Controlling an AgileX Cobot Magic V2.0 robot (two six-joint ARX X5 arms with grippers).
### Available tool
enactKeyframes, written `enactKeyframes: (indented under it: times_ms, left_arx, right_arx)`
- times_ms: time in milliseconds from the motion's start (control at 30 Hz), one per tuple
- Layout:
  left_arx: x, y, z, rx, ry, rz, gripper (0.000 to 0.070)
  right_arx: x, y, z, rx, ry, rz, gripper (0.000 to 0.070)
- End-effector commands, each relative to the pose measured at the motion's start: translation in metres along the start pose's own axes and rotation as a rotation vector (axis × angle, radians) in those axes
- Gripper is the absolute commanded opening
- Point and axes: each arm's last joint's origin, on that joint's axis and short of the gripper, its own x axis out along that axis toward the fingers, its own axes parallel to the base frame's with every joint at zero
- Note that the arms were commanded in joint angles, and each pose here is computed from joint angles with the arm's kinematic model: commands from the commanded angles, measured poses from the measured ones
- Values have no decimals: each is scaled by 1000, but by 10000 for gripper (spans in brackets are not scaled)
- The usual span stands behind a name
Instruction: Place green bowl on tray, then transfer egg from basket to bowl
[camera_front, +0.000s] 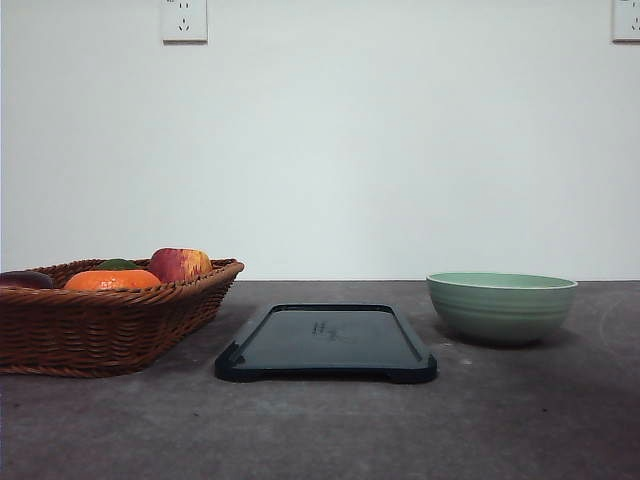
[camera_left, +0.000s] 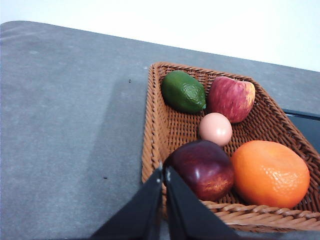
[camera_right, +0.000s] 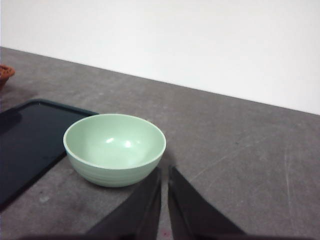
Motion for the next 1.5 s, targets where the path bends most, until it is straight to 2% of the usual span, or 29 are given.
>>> enactKeyframes:
  times_ms: [0, 133, 233, 333, 433, 500, 567, 633, 800, 900, 1033, 1200, 1467]
  left_arx:
    - [2, 1, -6, -8, 29, 6, 0]
    - [2, 1, -6, -62, 28, 7, 0]
    - [2, 1, -6, -151, 28, 8, 0]
    - [2, 1, -6, -216, 27, 9, 0]
    - [1, 1, -6, -293, 26, 9, 0]
    - [1, 1, -4, -355, 15, 5, 0]
    - [1, 0, 0, -399, -20, -14, 0]
    - [1, -1, 6, -411, -71, -35, 0]
    - [-2, -4, 22, -404, -233, -100, 0]
    - [-5, -6, 29, -402, -267, -114, 0]
    - [-14, -8, 45, -399, -250, -107, 0]
    - [-27, -14, 72, -339, -200, -80, 0]
    - [-36, -22, 117, -238, -77, -31, 0]
  right_arx:
    - [0, 0, 0, 10, -6, 2, 18]
    - [0, 0, -1, 22, -4, 0, 17]
    - [0, -1, -1, 78, 0, -28, 9]
    - [0, -1, -2, 212, 11, -47, 8]
    - [0, -2, -2, 414, 5, -84, 8]
    - [0, -3, -1, 513, -12, -101, 8]
    - [0, -3, -1, 594, -17, -103, 8]
    - [0, -3, -1, 635, -20, -99, 8]
    - [0, -3, 3, 642, -54, -66, 7]
    - [-2, -3, 11, 669, -80, -60, 7]
    - [-5, -4, 26, 665, -108, -51, 7]
    - [-9, -6, 52, 630, -119, -10, 7]
    - [-9, -8, 88, 520, 12, 21, 7]
